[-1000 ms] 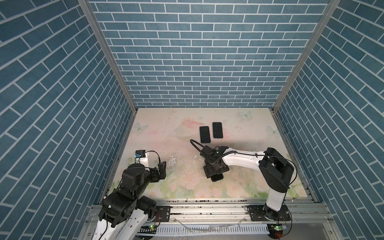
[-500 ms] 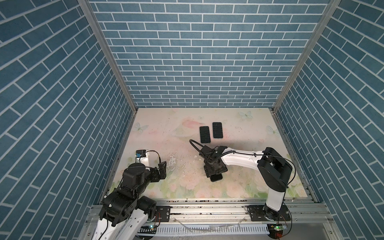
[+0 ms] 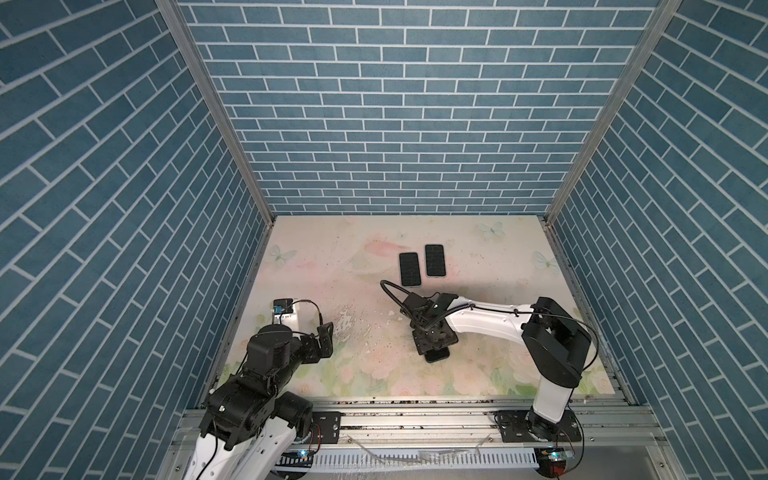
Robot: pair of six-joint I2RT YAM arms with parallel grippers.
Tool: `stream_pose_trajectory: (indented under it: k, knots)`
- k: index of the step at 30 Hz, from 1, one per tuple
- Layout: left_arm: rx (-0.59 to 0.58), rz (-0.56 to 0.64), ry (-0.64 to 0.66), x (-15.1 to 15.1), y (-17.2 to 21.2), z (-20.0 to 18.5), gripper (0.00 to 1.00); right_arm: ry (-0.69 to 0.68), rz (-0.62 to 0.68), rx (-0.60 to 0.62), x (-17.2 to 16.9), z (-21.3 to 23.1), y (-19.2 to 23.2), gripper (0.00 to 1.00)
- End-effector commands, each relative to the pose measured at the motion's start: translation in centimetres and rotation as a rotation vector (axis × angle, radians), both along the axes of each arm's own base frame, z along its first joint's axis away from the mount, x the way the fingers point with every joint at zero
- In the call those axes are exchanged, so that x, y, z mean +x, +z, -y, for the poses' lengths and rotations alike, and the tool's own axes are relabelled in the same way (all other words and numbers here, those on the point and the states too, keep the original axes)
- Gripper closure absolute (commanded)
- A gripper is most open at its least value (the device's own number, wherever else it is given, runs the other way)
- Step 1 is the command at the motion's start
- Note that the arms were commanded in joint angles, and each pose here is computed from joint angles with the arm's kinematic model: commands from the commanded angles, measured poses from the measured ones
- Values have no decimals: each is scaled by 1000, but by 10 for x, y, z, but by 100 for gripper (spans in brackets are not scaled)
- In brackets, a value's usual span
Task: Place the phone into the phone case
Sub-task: 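Carry the cased phone beside the two dark phones and set it down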
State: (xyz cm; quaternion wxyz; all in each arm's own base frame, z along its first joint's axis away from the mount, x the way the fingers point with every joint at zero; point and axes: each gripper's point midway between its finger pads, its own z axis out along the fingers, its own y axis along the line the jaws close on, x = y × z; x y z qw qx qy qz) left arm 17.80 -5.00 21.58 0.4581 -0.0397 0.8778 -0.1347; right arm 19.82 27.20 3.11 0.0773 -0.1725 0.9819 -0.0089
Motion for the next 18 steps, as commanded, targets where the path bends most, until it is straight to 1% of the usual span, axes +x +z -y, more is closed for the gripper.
stream_pose_trajectory:
  k: [1,4,8,13,18]
  knots:
    - [8,-14,-4,-1,-2,0,0,-51,81,-8,18,21,24,31]
    - [9,-12,-2,-1,-1,-1,0,-78,82,-7,30,38,30,32]
    - [9,-15,-1,-1,-2,-1,0,-110,93,-15,55,65,38,32]
    - [7,-16,-2,-2,-2,0,0,-152,122,-30,101,94,54,33]
    - [3,-6,-3,-2,0,0,0,-214,131,-3,150,109,54,33]
